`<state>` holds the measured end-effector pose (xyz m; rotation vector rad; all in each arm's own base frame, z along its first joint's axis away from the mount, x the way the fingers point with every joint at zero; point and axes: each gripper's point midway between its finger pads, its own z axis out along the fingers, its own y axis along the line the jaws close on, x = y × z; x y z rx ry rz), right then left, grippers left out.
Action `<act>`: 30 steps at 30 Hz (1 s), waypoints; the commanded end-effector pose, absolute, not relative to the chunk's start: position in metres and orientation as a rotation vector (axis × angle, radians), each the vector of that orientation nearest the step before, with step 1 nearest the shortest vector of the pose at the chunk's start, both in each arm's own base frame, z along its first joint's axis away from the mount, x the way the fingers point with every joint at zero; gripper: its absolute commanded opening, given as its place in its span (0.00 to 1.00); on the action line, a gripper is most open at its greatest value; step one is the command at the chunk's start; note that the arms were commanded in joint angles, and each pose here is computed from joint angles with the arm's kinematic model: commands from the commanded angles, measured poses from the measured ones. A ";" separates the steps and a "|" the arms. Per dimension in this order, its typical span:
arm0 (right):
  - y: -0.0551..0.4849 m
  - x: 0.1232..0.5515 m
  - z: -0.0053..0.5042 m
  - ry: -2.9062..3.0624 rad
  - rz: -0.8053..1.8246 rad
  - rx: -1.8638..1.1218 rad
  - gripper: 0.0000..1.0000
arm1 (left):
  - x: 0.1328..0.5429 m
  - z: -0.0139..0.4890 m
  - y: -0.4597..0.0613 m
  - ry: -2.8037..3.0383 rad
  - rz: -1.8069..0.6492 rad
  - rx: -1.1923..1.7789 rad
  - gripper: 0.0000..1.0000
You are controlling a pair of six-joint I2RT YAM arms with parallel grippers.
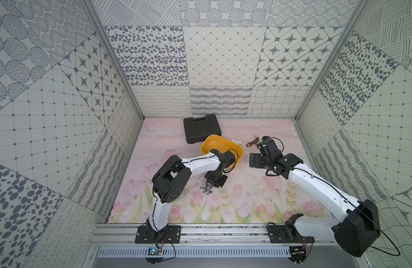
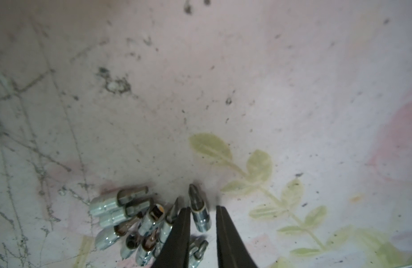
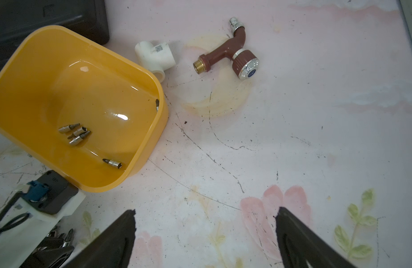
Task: Put the bit on the desktop into the storage box
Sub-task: Pick up the screwdriver bit from the center of the board.
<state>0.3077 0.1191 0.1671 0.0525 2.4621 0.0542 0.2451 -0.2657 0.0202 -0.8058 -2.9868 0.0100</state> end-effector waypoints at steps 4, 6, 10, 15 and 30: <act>0.121 0.313 0.172 2.435 0.078 0.083 0.97 | 0.240 0.015 -0.265 -2.961 -0.014 -0.810 0.20; 0.121 0.313 0.173 2.433 0.079 0.083 0.97 | 0.240 0.014 -0.265 -2.962 -0.015 -0.811 0.18; 0.120 0.313 0.173 2.432 0.077 0.084 0.97 | 0.241 0.014 -0.265 -2.963 -0.017 -0.813 0.15; 0.120 0.313 0.173 2.431 0.075 0.085 0.97 | 0.242 0.020 -0.267 -2.982 -0.004 -0.819 0.14; 0.121 0.314 0.175 2.429 0.076 0.080 0.97 | 0.250 0.053 -0.271 -3.065 0.059 -0.854 0.11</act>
